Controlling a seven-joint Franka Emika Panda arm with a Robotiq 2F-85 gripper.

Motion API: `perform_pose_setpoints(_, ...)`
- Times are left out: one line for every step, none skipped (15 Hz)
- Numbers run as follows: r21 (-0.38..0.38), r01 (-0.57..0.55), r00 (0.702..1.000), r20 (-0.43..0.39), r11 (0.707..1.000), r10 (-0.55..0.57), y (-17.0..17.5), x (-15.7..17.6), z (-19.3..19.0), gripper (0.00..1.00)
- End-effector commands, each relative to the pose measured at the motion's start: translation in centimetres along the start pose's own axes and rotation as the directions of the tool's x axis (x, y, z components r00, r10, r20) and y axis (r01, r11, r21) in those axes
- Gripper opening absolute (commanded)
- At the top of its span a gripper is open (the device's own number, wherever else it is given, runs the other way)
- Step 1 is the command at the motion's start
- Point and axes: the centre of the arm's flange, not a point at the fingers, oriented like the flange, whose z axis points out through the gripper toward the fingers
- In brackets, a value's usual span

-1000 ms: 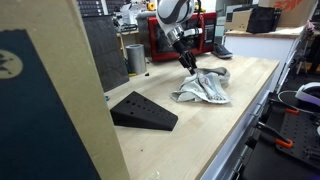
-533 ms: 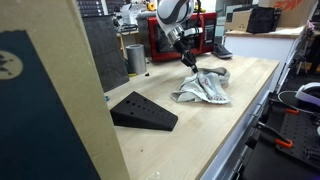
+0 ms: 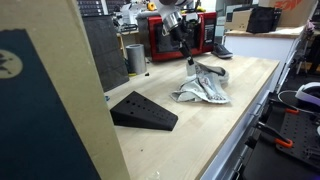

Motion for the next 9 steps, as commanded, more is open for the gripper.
perform_pose_setpoints(-0.021, 0.146, 0.985, -0.087, 0.989, -0.148, -4.6, -5.8, -0.9, 0.0)
perform_pose_setpoints(-0.036, 0.188, 0.977, -0.097, 0.981, -0.191, -5.6, -7.2, -0.9, 0.0)
perform_pose_setpoints(-0.049, 0.236, 0.965, -0.101, 0.97, -0.24, -5.6, -9.4, -1.0, 0.0)
perform_pose_setpoints(-0.061, 0.284, 0.952, -0.103, 0.957, -0.289, -6.5, -10.8, -0.5, 0.0)
perform_pose_setpoints(-0.068, 0.332, 0.936, -0.1, 0.941, -0.337, -7.8, -11.9, 0.0, 0.0)
perform_pose_setpoints(-0.073, 0.37, 0.921, -0.102, 0.926, -0.376, -8.7, -13.3, 0.3, 0.0)
perform_pose_setpoints(-0.072, 0.405, 0.907, -0.098, 0.912, -0.41, -9.6, -14.4, 0.8, 0.0)
perform_pose_setpoints(-0.067, 0.438, 0.891, -0.101, 0.896, -0.443, -10.7, -15.3, 1.3, 0.0)
perform_pose_setpoints(-0.053, 0.464, 0.878, -0.104, 0.884, -0.467, -11.9, -15.9, 1.8, 0.0)
